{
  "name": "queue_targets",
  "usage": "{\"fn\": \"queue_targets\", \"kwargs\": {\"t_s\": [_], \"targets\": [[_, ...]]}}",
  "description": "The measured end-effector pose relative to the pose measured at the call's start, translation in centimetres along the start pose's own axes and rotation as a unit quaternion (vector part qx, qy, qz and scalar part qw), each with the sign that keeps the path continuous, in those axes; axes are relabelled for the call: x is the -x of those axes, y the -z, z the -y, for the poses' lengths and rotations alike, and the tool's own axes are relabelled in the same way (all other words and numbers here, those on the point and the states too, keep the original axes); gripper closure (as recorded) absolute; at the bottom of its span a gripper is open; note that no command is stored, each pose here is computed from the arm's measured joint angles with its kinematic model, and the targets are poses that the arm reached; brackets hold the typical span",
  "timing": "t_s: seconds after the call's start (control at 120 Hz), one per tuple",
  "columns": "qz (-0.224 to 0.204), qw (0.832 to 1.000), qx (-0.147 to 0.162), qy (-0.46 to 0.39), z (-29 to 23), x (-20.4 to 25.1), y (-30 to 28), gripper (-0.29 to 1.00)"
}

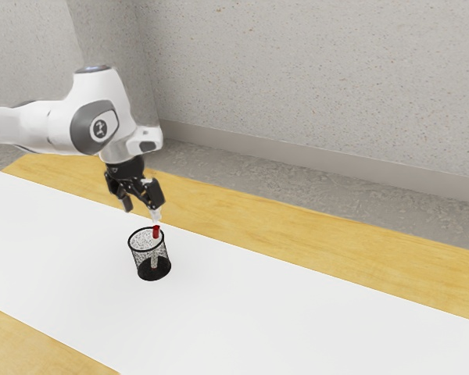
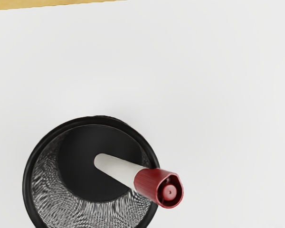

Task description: Take the marker out of the pen holder and place it to the left of the pen holder.

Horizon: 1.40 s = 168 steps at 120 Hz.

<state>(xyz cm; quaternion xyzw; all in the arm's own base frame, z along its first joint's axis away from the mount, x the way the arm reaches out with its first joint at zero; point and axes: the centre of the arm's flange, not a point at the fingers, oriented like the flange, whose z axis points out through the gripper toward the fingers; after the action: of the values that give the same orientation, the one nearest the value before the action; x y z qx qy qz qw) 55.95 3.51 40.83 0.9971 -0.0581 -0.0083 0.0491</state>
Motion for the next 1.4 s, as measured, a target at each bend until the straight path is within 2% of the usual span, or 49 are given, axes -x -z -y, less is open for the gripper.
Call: {"fn": "queue_targets", "kwargs": {"t_s": [0.167,0.292,0.5,0.675,0.9,1.033,1.158,1.4], "targets": [[-0.038,0.996,0.035,-0.077,3.6,1.8,-2.4,0.03],[-0.063,0.984,0.041,-0.164,3.0,1.9,-2.5,0.08],[-0.074,0.94,0.041,-0.331,-3.0,0.7,-3.5,0.21],[-0.083,0.902,0.034,-0.423,-5.5,0.2,-3.5,0.35],[-0.096,0.871,0.029,-0.48,-5.3,-0.2,-3.6,0.56],[-0.098,0.865,0.028,-0.492,-3.6,0.2,-3.9,0.63],[-0.099,0.864,0.026,-0.493,-1.3,0.7,-4.0,0.61],[-0.092,0.851,0.033,-0.515,-0.5,0.7,-5.7,0.52]]}}
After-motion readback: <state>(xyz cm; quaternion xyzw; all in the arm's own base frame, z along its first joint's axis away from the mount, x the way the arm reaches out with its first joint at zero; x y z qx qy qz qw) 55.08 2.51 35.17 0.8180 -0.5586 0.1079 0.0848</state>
